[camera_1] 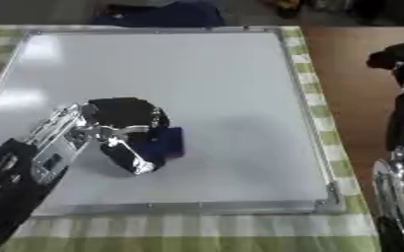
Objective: Wipe the whiteboard clean with a brush.
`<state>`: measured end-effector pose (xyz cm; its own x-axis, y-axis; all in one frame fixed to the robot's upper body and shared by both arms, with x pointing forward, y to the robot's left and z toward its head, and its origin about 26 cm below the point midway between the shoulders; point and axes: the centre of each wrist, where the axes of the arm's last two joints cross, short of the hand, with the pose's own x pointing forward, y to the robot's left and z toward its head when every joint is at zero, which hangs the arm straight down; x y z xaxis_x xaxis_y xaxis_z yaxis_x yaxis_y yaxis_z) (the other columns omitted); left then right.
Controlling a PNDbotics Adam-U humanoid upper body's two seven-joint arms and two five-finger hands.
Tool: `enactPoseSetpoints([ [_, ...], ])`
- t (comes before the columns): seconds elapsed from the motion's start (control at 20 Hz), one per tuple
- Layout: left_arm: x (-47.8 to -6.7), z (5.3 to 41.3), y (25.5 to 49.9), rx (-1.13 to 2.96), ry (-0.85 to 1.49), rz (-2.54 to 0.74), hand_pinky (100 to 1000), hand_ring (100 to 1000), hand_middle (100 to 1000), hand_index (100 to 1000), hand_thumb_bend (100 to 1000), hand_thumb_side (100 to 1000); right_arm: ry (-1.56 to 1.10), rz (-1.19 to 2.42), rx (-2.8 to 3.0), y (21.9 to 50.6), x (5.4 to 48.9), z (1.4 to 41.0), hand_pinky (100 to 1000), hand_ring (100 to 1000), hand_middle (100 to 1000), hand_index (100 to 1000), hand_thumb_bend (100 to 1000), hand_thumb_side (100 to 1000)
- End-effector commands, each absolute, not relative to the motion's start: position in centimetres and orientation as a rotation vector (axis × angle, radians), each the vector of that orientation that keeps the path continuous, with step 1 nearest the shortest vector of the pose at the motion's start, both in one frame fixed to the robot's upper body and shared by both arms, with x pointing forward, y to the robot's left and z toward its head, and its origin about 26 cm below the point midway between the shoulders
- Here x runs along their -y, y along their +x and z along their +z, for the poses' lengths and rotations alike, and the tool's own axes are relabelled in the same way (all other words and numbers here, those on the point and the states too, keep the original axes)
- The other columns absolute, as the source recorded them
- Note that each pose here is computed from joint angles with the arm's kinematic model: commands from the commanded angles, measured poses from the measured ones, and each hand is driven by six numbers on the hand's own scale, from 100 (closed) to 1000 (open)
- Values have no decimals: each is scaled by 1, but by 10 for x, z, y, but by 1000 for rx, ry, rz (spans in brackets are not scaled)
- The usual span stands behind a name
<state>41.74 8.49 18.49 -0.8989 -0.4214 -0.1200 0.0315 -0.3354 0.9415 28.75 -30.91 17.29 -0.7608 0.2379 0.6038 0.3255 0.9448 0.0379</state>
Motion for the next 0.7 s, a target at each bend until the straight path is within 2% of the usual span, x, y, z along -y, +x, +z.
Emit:
enactPoseSetpoints([
  [0.05, -97, 190, 420, 1592, 548, -2305, 426, 627, 464, 100, 181, 339, -401, -165, 2496, 285, 310, 180, 560, 549, 414, 534, 100, 898],
  [0.25, -109, 195, 421, 1588, 559, -2270, 422, 621, 456, 100, 135, 326, -401, -162, 2492, 285, 310, 180, 561, 550, 414, 534, 100, 899],
  [0.35, -116, 198, 422, 1578, 570, -2254, 421, 618, 454, 100, 136, 344, -402, -161, 2491, 284, 310, 179, 562, 550, 414, 535, 100, 899],
  [0.7, -148, 219, 423, 1574, 621, -2160, 414, 604, 422, 100, 103, 326, -415, -162, 2488, 283, 313, 179, 563, 551, 414, 535, 100, 899],
])
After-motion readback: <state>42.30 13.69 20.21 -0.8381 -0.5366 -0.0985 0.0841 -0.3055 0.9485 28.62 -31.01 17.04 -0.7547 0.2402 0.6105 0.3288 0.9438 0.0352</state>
